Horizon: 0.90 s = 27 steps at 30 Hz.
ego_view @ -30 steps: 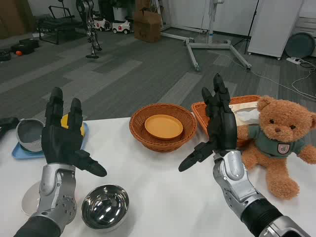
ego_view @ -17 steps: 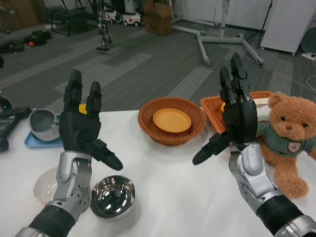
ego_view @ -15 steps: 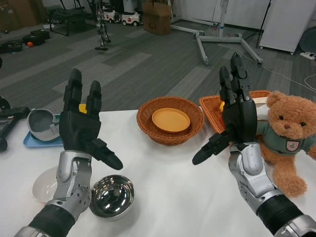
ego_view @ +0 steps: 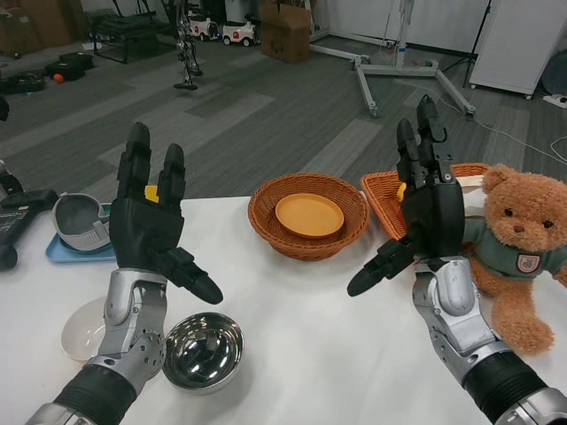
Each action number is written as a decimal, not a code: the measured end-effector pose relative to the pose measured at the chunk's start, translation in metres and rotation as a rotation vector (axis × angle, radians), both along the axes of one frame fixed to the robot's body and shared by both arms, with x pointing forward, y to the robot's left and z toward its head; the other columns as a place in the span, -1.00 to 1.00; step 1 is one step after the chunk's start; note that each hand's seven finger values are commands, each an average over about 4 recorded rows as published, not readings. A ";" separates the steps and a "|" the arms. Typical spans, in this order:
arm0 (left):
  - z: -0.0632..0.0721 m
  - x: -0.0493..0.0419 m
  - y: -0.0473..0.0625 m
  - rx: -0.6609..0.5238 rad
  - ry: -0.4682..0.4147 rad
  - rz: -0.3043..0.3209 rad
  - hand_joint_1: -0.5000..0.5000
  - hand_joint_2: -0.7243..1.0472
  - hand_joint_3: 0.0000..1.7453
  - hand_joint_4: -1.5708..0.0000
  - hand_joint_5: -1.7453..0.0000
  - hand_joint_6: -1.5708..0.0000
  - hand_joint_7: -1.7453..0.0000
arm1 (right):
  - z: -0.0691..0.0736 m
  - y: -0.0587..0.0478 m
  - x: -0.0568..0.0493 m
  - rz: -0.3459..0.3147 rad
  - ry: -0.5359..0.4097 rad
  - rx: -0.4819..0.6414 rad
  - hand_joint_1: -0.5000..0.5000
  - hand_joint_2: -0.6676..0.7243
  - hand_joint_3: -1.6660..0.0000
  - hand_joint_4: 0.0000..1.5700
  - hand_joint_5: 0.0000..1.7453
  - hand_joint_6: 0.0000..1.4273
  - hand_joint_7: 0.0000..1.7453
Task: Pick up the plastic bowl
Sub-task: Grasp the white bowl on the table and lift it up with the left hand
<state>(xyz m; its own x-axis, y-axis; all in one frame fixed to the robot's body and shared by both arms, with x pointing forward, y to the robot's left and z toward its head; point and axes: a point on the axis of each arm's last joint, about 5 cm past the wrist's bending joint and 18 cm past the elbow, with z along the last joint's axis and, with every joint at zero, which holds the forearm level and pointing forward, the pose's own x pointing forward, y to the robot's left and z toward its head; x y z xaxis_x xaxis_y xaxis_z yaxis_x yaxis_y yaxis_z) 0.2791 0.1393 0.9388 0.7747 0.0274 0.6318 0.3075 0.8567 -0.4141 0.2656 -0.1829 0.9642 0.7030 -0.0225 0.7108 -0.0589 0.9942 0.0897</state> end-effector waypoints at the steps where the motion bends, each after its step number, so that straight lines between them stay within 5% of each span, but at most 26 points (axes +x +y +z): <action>1: 0.000 0.0000 0.000 0.000 0.000 0.000 -1.00 -1.00 -1.00 1.00 1.00 1.00 1.00 | 0.000 0.000 0.000 0.000 0.000 0.000 -0.92 1.00 1.00 -1.00 -1.00 -1.00 -1.00; 6: 0.002 0.0003 0.005 0.043 -0.014 0.033 -1.00 -0.95 -1.00 1.00 1.00 1.00 1.00 | 0.000 0.000 0.000 -0.001 0.002 -0.001 -0.92 1.00 1.00 -1.00 -1.00 -1.00 -1.00; 12: 0.012 -0.0025 0.034 0.243 -0.026 0.156 -1.00 -1.00 -1.00 1.00 1.00 1.00 1.00 | -0.003 -0.002 0.001 -0.012 0.018 -0.005 -0.92 1.00 1.00 -1.00 -1.00 -1.00 -1.00; 27: 0.013 -0.0473 0.103 0.230 0.206 0.323 -1.00 -1.00 -1.00 1.00 1.00 1.00 1.00 | -0.013 -0.009 0.004 -0.056 0.082 -0.008 -0.92 1.00 1.00 -1.00 -1.00 -1.00 -1.00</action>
<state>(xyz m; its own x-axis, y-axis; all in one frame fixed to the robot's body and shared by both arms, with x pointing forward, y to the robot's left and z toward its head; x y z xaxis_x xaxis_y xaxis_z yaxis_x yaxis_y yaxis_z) 0.2318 0.2418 0.9514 0.8599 0.1651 0.4830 -0.0598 0.9723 -0.2259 0.2699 -0.1922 0.9514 0.7568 -0.0579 0.6511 0.0039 0.9965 0.0840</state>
